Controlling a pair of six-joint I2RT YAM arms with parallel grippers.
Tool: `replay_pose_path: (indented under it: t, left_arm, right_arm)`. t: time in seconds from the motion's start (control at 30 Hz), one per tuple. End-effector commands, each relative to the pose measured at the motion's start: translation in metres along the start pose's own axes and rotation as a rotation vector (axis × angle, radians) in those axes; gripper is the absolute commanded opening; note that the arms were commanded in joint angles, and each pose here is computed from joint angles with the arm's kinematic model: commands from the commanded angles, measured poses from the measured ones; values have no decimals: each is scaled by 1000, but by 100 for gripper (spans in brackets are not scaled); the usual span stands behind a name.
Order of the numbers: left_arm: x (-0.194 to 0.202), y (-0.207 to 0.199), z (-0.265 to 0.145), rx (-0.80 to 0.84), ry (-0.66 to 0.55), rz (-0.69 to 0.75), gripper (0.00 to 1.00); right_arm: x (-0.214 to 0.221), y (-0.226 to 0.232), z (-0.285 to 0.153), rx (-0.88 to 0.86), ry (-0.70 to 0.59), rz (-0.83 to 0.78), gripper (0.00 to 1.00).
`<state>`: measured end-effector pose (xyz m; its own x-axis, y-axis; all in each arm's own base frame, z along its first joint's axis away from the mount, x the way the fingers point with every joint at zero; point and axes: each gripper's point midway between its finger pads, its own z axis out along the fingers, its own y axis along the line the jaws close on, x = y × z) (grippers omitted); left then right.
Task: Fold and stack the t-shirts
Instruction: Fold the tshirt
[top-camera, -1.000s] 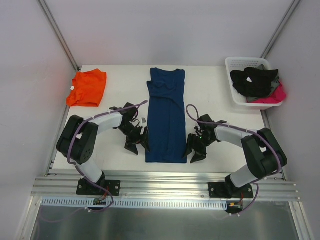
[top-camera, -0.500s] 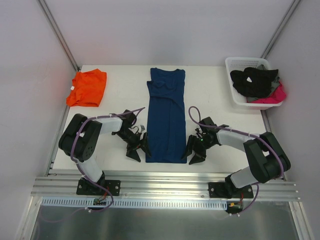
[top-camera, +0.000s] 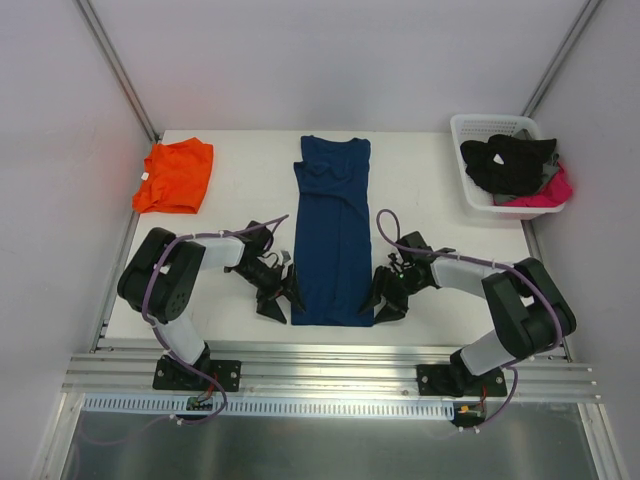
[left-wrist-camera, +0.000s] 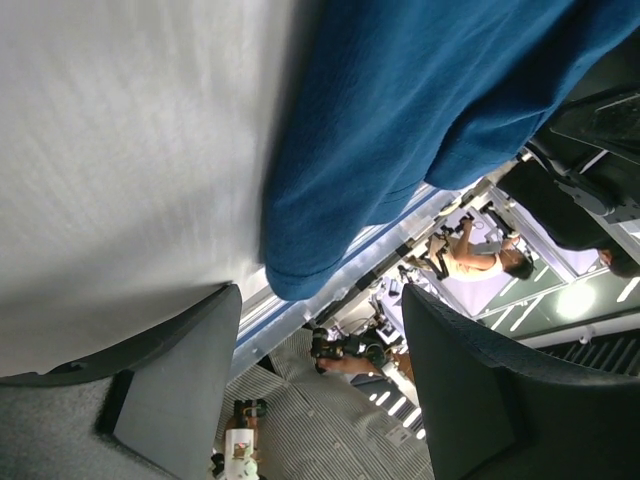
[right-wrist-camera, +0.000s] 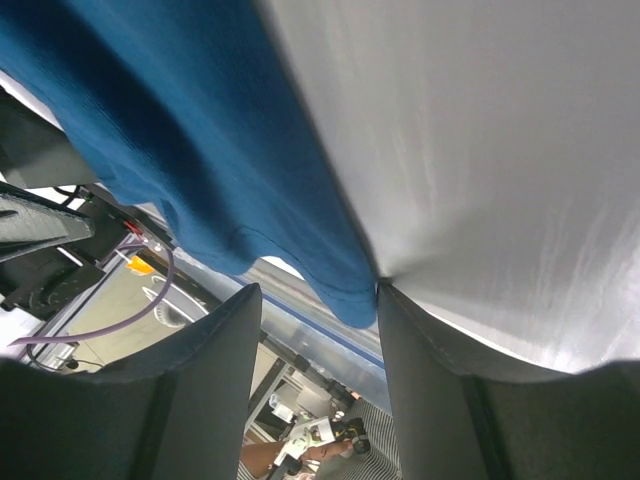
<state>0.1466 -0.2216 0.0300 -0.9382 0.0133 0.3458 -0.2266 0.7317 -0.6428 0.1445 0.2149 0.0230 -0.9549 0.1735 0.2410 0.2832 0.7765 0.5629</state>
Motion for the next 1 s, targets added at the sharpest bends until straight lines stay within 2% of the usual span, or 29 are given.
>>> replay_pose_path:
  t: [0.0,0.33,0.9,0.97]
  left_arm:
    - [-22,9,7,-22,-65,22,67]
    - [-35,4,16,5,-36,4,66]
    - [-10,13,15,12,-32,-22,59]
    - [-9,14,15,10,-31,-25,55]
  right_arm:
    - [-25,-12,9,67,-99,-16,54]
    - [-35,-5,12,51,-118,-11,54]
    - [-30,-7,13,41,-110,1,52]
    - [-30,-5,12,32,-112,-5,50]
